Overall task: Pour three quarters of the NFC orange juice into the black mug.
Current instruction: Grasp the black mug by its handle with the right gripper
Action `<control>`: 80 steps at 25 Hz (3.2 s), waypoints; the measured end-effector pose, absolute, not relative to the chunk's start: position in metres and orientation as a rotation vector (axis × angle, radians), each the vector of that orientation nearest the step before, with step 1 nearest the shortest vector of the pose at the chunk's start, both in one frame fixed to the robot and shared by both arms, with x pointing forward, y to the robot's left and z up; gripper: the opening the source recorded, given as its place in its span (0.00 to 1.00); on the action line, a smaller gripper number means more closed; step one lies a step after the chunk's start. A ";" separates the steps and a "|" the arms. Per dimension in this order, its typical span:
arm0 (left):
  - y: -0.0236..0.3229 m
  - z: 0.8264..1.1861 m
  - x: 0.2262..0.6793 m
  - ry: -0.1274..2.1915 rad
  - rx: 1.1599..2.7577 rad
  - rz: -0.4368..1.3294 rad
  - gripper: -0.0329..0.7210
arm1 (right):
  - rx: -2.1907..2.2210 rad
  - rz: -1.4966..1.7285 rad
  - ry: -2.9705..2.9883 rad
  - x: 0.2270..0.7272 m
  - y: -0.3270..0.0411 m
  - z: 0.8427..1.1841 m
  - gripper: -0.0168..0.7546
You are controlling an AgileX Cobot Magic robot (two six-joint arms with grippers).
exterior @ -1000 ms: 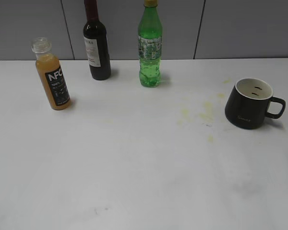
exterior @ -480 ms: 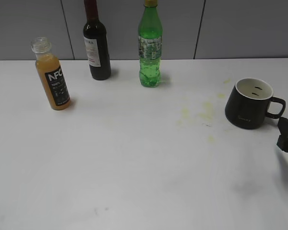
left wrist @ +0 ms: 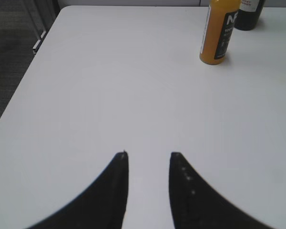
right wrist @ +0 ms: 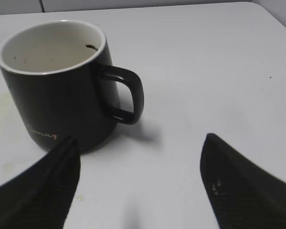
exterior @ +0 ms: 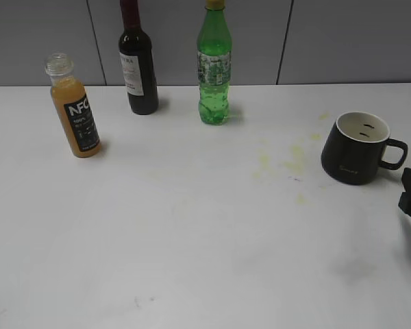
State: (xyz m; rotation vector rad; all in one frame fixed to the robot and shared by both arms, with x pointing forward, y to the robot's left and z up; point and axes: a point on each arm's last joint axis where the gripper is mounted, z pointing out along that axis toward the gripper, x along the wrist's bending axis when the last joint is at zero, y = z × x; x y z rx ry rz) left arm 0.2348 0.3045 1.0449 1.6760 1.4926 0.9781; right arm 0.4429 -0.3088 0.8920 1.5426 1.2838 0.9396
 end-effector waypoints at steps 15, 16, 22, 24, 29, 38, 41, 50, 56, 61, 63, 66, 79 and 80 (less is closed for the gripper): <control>0.305 1.045 0.235 1.493 1.676 0.978 0.36 | 1.542 0.872 1.322 0.487 -0.309 0.864 0.79; 0.305 1.045 0.235 1.493 1.676 0.978 0.36 | 1.547 0.865 1.322 0.490 -0.310 0.861 0.79; 0.305 1.045 0.235 1.493 1.676 0.978 0.36 | 1.558 0.849 1.295 0.503 -0.319 0.854 0.79; 0.305 1.045 0.235 1.493 1.676 0.978 0.36 | 1.552 0.853 1.294 0.506 -0.321 0.852 0.79; 0.305 1.045 0.235 1.493 1.676 0.978 0.36 | 1.545 0.860 1.299 0.517 -0.323 0.846 0.79; 0.305 1.045 0.235 1.493 1.676 0.978 0.36 | 1.529 0.875 1.298 0.522 -0.325 0.847 0.79; 0.305 1.045 0.235 1.493 1.676 0.978 0.36 | 1.527 0.878 1.301 0.522 -0.325 0.847 0.79; 0.305 1.045 0.235 1.493 1.676 0.978 0.36 | 1.503 0.901 1.294 0.529 -0.324 0.850 0.79; 0.305 1.045 0.235 1.493 1.676 0.978 0.36 | 1.501 0.903 1.282 0.531 -0.326 0.851 0.79; 0.305 1.045 0.235 1.493 1.676 0.978 0.36 | 1.488 0.912 1.267 0.537 -0.327 0.853 0.79; 0.305 1.045 0.235 1.493 1.676 0.978 0.36 | 1.487 0.913 1.267 0.538 -0.327 0.852 0.79; 0.305 1.045 0.235 1.493 1.676 0.978 0.36 | 1.485 0.916 1.273 0.542 -0.327 0.849 0.79; 0.305 1.045 0.235 1.493 1.676 0.978 0.36 | 1.467 0.926 1.283 0.556 -0.334 0.839 0.79; 0.305 1.045 0.235 1.493 1.676 0.978 0.36 | 1.463 0.931 1.290 0.557 -0.335 0.838 0.79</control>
